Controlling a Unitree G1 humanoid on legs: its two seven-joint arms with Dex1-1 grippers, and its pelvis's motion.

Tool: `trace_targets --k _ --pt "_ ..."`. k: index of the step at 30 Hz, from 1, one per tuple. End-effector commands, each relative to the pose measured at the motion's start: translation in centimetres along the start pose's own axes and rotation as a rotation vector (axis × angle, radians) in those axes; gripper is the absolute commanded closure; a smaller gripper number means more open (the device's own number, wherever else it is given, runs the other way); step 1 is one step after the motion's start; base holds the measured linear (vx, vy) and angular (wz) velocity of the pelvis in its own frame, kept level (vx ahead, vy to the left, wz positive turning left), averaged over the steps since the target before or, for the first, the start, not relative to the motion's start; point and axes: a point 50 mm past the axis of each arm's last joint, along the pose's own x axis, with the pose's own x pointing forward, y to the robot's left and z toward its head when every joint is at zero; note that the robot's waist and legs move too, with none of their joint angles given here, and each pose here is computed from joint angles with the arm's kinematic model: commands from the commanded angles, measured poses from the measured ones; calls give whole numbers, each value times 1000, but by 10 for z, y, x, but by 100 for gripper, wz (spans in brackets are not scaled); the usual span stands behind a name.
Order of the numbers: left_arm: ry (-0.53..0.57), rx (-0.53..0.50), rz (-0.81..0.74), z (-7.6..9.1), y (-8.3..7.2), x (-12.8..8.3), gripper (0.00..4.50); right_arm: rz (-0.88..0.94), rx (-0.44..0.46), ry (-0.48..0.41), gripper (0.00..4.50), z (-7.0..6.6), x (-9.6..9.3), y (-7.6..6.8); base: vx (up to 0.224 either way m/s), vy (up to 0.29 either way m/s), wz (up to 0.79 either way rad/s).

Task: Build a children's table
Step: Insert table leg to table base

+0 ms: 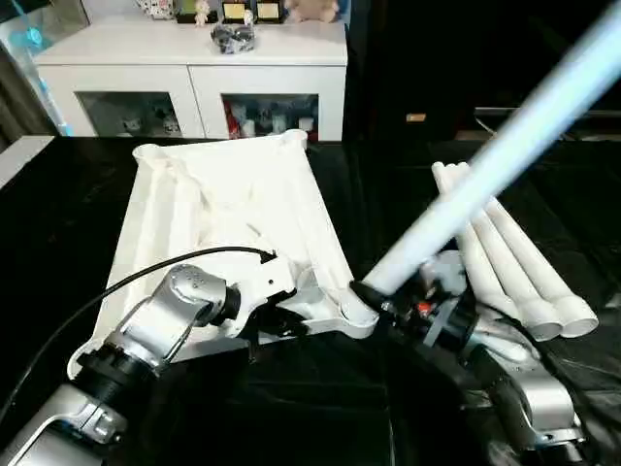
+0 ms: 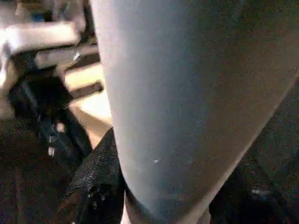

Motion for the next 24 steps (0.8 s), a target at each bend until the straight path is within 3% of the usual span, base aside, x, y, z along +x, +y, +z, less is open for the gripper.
trace_targets --k 1,10,13,24 --pt "61 22 78 -2 11 -11 450 68 71 228 259 -39 -6 8 0 0 0" --pt "91 61 56 -5 10 -14 450 211 74 298 259 -35 12 1 0 0 0" --pt "103 90 34 -4 10 -16 450 243 70 279 259 -32 18 -2 0 0 0" --pt "113 177 -86 2 8 -20 450 457 116 266 259 -33 9 13 15 0 0"
